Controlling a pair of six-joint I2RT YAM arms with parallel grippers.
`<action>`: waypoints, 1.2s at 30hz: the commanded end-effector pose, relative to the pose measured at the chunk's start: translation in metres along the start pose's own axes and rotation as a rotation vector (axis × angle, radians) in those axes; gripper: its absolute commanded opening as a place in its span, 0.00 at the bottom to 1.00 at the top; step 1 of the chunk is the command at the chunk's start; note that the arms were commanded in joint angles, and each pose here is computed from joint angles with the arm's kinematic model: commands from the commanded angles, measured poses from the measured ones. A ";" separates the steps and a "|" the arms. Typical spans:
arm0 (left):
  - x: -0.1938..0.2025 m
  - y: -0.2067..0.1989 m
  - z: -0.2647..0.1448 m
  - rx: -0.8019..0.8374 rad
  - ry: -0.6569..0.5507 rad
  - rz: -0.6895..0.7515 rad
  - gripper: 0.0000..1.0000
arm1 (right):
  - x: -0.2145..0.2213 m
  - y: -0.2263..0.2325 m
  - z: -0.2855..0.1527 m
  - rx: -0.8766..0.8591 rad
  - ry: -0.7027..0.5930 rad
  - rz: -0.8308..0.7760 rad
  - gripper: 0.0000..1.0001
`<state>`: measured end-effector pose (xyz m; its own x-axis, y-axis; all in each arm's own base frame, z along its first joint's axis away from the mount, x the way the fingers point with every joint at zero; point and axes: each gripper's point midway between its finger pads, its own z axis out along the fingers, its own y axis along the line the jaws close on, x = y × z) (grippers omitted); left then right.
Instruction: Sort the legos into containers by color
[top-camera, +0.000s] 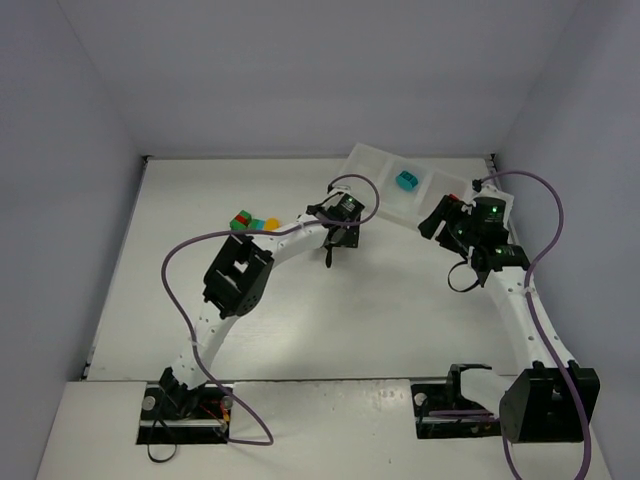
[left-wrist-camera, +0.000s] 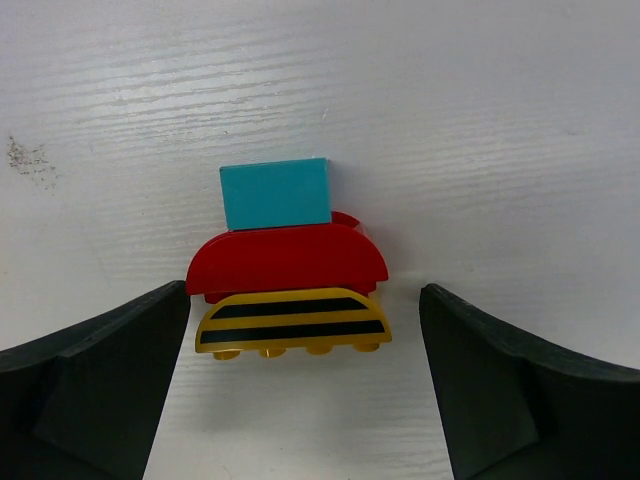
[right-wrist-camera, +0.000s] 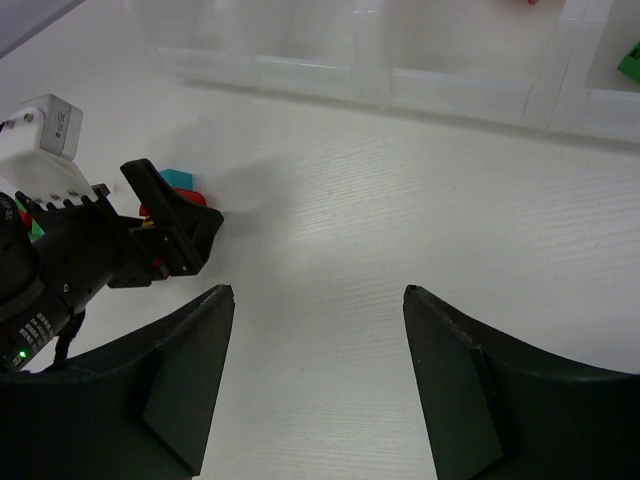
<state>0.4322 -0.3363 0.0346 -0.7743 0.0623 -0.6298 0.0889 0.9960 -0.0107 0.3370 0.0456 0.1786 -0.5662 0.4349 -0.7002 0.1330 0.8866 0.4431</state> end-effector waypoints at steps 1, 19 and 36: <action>-0.025 -0.001 -0.010 -0.011 -0.057 -0.055 0.91 | -0.012 0.008 -0.001 -0.035 -0.041 -0.001 0.65; -0.055 0.008 -0.108 0.286 -0.372 0.314 0.45 | 0.003 0.077 -0.011 -0.382 0.094 -0.097 0.58; -0.036 0.002 -0.236 0.684 -0.759 0.692 0.46 | 0.052 0.206 -0.037 -0.862 0.346 -0.227 0.60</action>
<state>0.3153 -0.3125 0.1977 -0.0701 0.3522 -0.9333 0.8037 0.5742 0.1563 0.3025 0.2272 0.2165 -0.7921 0.0836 -0.6046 -0.4674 0.5540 0.6889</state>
